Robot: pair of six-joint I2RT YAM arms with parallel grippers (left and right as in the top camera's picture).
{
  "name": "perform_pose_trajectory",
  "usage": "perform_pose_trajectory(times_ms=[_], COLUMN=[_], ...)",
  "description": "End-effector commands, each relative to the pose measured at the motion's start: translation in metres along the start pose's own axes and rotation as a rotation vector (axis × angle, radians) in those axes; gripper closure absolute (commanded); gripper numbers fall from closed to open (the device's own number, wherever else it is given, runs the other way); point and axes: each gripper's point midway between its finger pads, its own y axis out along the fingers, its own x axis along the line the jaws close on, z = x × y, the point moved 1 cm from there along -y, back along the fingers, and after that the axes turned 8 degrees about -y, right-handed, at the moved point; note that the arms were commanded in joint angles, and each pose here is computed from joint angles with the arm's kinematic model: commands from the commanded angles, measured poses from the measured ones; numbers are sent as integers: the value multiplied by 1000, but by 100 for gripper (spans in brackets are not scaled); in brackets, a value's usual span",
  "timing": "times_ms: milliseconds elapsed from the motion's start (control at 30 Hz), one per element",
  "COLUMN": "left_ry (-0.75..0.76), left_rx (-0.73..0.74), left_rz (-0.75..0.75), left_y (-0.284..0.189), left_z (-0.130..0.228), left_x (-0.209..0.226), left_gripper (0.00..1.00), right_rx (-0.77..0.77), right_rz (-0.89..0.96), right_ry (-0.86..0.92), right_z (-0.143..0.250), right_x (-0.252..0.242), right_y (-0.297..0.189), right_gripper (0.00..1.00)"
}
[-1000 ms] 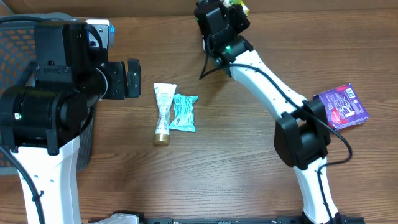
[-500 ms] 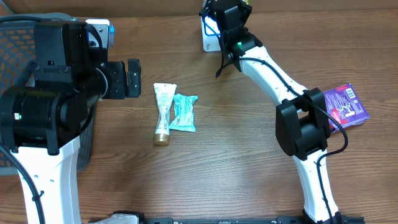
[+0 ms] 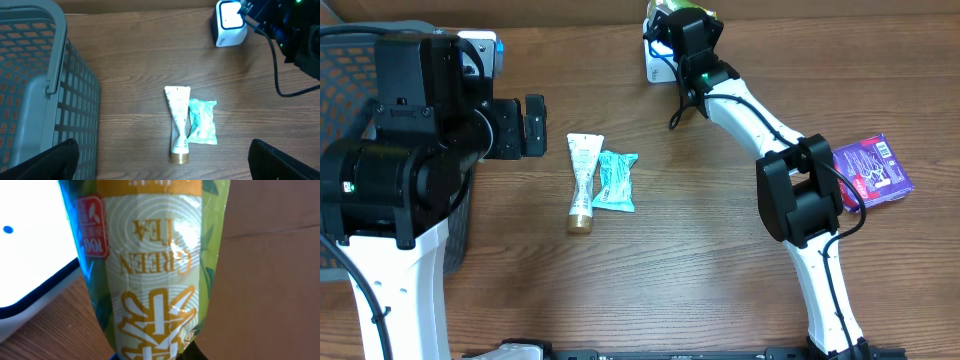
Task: Scan the item barcode
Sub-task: 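Hold the juice box barcode in front of the white scanner, then carry the juice box right and drop it near the purple pack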
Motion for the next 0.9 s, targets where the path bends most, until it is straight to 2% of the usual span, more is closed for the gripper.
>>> perform_pose_trajectory(times_ms=[0, 233, 300, 467, 567, 633, 733, 867], left_ry=[1, 1, 1, 1, 1, 1, 1, 1], left_rx=[-11, -12, -11, -12, -11, -11, -12, -12], left_rz=[-6, -6, -6, -6, -6, -6, -6, -6], left_y=[-2, -2, -2, -2, -2, -2, -2, -2], left_z=[-2, -2, -2, -2, -2, -2, -2, -2], left_x=[3, 3, 3, 3, 3, 3, 3, 3], left_gripper=[0, 0, 0, 0, 0, 0, 1, 0], right_rx=[-24, -2, -19, -150, -279, -295, -163, 181], right_rz=[36, -12, -40, -180, -354, -493, -585, -604], right_ry=[50, 57, 158, 385, 663, 943, 1203, 1390], right_z=[-1, 6, 1, -13, -26, -25, 5, 80], right_x=[-22, -18, -25, -72, -102, -120, -128, -109], right_y=[-2, -6, -18, -86, -149, -194, -234, -252], right_gripper=[96, 96, 96, 96, 96, 96, 96, 96])
